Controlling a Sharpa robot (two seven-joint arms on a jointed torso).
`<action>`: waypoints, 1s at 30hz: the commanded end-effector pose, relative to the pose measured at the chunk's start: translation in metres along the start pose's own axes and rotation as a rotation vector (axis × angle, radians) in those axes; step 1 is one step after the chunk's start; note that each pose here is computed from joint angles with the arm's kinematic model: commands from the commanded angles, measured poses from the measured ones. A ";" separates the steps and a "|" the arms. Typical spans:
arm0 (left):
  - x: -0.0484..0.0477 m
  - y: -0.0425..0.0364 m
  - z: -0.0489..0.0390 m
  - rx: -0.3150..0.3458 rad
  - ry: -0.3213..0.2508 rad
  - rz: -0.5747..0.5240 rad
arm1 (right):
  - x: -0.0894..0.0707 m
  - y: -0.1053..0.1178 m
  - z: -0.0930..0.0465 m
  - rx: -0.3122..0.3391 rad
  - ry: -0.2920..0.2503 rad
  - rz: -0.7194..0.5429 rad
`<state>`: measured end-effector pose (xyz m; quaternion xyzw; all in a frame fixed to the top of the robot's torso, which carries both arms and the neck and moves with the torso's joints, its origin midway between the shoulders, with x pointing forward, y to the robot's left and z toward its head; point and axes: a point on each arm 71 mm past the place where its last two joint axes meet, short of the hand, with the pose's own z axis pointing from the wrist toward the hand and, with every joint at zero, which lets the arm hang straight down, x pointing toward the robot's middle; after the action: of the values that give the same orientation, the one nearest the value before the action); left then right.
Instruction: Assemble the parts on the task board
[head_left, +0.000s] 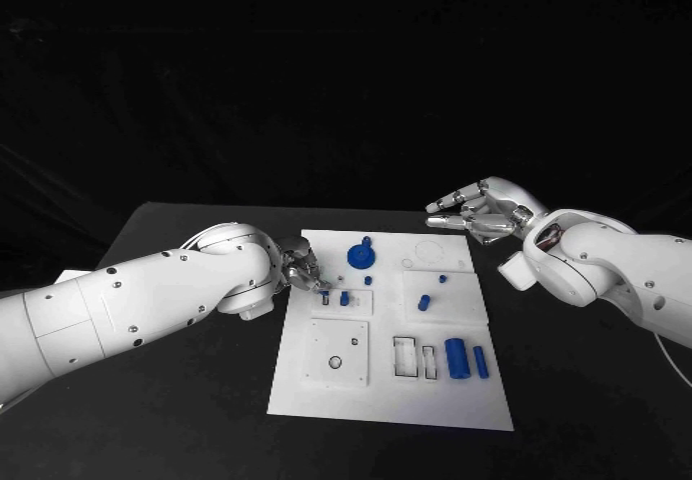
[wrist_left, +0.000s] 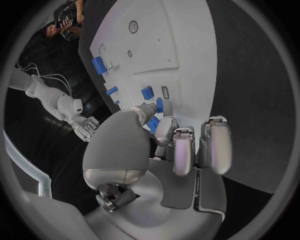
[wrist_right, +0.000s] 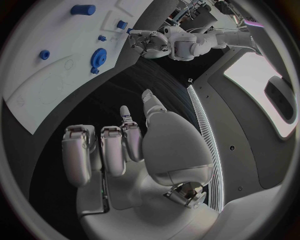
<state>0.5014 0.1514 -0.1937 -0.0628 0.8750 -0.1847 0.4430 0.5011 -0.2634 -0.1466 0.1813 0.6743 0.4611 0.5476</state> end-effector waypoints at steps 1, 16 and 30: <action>-0.0012 -0.0023 -0.0005 0.019 -0.059 0.014 | 0.002 0.000 0.000 -0.006 0.017 0.003; 0.0098 -0.0005 0.0024 -0.035 0.012 0.057 | 0.003 -0.001 0.000 -0.006 0.021 0.005; 0.0127 0.0023 0.0055 -0.068 0.043 0.076 | 0.004 -0.001 0.000 -0.007 0.022 0.007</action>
<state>0.4993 0.1476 -0.2039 -0.0493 0.8841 -0.1533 0.4387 0.5006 -0.2630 -0.1492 0.1820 0.6762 0.4613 0.5448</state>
